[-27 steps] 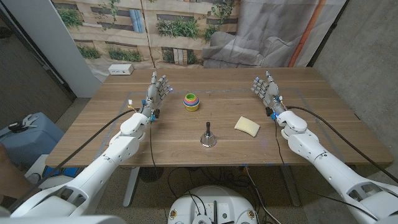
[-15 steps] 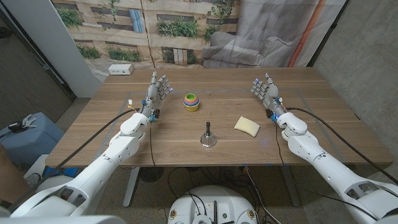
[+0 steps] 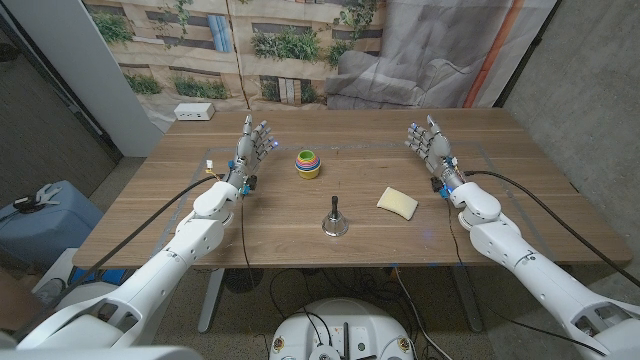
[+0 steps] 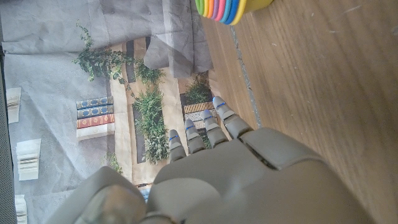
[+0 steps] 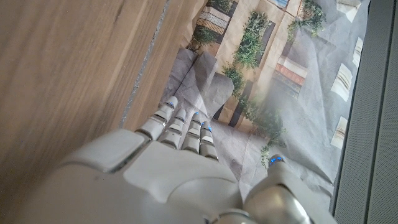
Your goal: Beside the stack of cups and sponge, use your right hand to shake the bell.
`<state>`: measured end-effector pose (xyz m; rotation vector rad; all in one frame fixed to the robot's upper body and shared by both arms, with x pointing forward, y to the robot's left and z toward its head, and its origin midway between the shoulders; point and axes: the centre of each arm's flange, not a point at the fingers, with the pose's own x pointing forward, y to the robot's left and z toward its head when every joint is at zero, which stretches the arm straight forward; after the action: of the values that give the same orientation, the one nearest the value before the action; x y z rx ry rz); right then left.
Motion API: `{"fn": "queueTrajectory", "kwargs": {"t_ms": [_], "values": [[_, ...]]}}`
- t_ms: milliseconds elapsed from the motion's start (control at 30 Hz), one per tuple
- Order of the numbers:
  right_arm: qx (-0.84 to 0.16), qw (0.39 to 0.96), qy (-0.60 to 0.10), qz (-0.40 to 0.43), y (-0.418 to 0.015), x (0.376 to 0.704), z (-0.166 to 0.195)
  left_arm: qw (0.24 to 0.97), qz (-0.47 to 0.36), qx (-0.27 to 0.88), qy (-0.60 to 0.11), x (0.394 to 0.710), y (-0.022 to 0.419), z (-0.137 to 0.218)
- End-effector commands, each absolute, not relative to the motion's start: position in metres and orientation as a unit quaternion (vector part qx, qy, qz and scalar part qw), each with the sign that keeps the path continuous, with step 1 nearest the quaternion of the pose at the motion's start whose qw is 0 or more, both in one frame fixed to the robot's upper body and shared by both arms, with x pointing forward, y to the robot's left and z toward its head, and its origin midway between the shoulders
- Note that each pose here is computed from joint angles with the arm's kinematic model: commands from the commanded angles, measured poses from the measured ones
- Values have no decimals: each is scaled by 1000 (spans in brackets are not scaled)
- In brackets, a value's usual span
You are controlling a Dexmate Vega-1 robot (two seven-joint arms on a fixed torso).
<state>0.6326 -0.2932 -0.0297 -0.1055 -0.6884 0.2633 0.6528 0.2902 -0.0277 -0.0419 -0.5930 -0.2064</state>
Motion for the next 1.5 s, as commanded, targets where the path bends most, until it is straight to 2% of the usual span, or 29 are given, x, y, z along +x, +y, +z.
{"fn": "queueTrajectory", "kwargs": {"t_ms": [33,567,867,1500], "values": [[-126,905,-377,148,-291,611,-34,951,-102,-21,-292,653,290,-28],[-235,857,-435,149,-297,577,-33,951,-102,-21,-292,653,290,-28],[-271,835,-463,124,-300,556,-47,951,-102,-21,-292,653,290,-28],[-335,791,-477,183,-276,534,-67,951,-102,-21,-292,653,290,-28]]}}
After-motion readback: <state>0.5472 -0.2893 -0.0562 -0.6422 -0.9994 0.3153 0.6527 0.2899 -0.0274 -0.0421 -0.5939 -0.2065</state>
